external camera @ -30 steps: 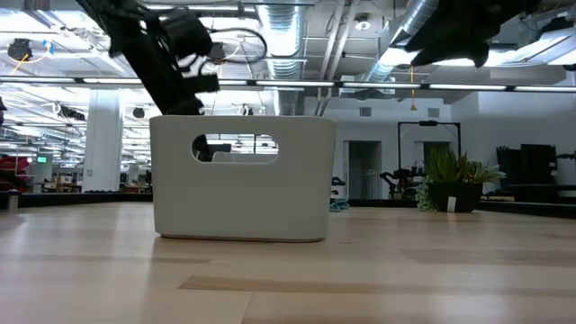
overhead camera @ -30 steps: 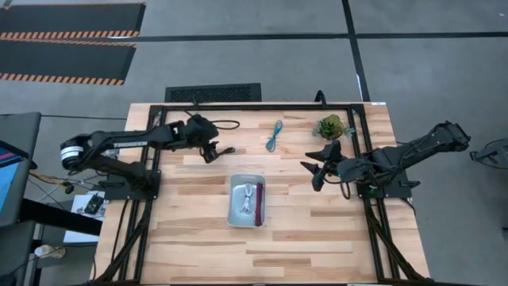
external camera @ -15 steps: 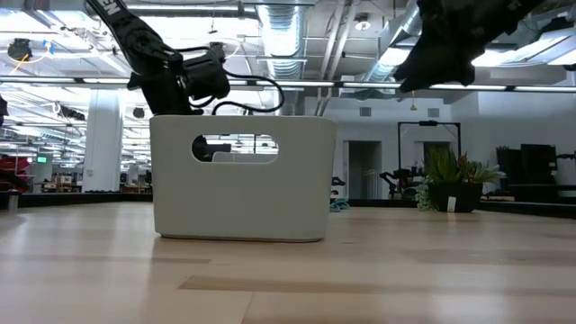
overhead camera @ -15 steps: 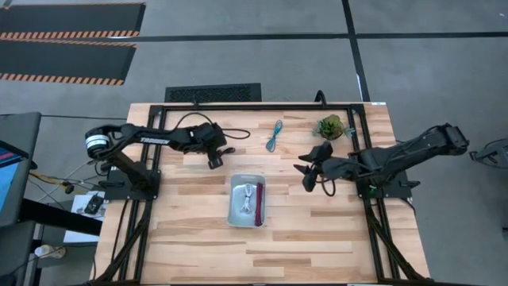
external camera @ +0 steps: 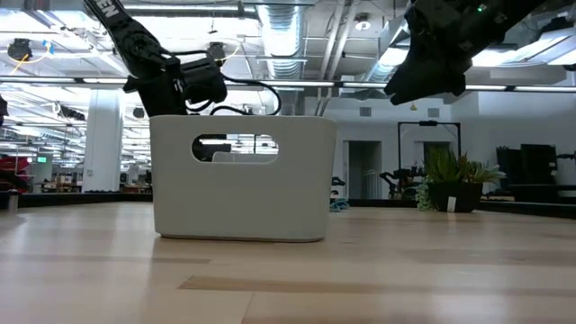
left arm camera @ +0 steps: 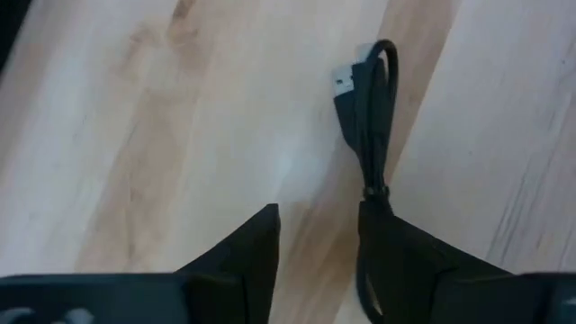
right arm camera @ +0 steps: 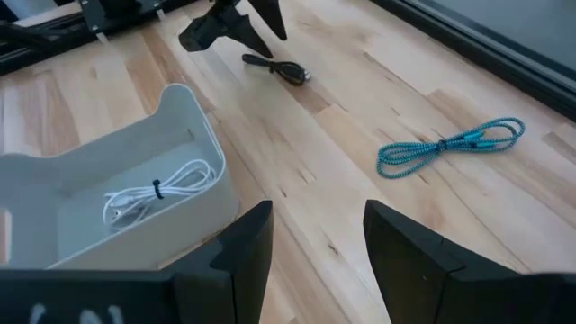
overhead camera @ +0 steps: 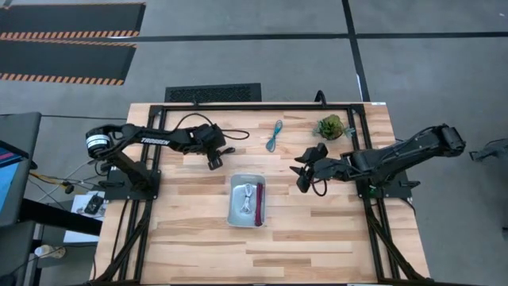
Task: Pick and place USB-C Cables
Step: Put the black charger cable into the gray bin
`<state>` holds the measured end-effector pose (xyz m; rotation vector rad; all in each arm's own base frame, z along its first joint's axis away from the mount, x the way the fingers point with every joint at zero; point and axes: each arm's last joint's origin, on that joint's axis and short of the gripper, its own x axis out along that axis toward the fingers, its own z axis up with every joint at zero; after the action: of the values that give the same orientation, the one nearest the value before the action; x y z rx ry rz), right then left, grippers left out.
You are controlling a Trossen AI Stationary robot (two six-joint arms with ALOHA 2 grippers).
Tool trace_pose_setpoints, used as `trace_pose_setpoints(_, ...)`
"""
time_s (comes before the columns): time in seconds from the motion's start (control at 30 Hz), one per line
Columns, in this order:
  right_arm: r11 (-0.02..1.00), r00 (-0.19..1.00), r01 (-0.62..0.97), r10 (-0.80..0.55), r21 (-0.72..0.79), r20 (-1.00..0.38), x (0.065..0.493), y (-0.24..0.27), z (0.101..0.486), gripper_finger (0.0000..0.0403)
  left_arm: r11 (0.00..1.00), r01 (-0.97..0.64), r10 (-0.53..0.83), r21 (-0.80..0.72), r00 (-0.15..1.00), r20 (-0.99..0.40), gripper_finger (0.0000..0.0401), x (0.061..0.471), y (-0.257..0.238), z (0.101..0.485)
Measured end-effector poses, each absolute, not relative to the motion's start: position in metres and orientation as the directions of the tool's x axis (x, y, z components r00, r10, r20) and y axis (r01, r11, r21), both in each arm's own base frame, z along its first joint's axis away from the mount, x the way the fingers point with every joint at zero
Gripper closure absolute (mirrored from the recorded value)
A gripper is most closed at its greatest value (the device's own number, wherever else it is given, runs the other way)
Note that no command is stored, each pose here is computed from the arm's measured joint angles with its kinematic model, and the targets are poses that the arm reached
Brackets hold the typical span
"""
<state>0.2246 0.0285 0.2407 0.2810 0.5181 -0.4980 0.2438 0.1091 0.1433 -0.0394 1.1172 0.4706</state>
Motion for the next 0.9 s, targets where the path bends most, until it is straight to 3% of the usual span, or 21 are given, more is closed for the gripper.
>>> trace_pose_setpoints(0.27,0.843,0.774,0.514,-0.377,0.157,-0.508,0.228,0.029,0.242,0.0205,0.898,-0.417,0.329,0.140,0.424,-0.844,0.0303,0.238,0.105,0.129)
trace_pose_setpoints(0.6,0.814,0.815,0.530,-0.411,0.238,-0.408,0.241,0.018,0.250,0.0205,0.910,-0.412,0.277,-0.033,0.666,-0.692,0.0364,0.262,0.108,0.137)
trace_pose_setpoints(0.9,0.821,0.826,0.502,-0.362,0.271,-0.433,0.282,-0.013,0.233,0.0205,0.924,-0.378,0.244,-0.047,0.683,-0.688,0.0399,0.286,0.108,0.145)
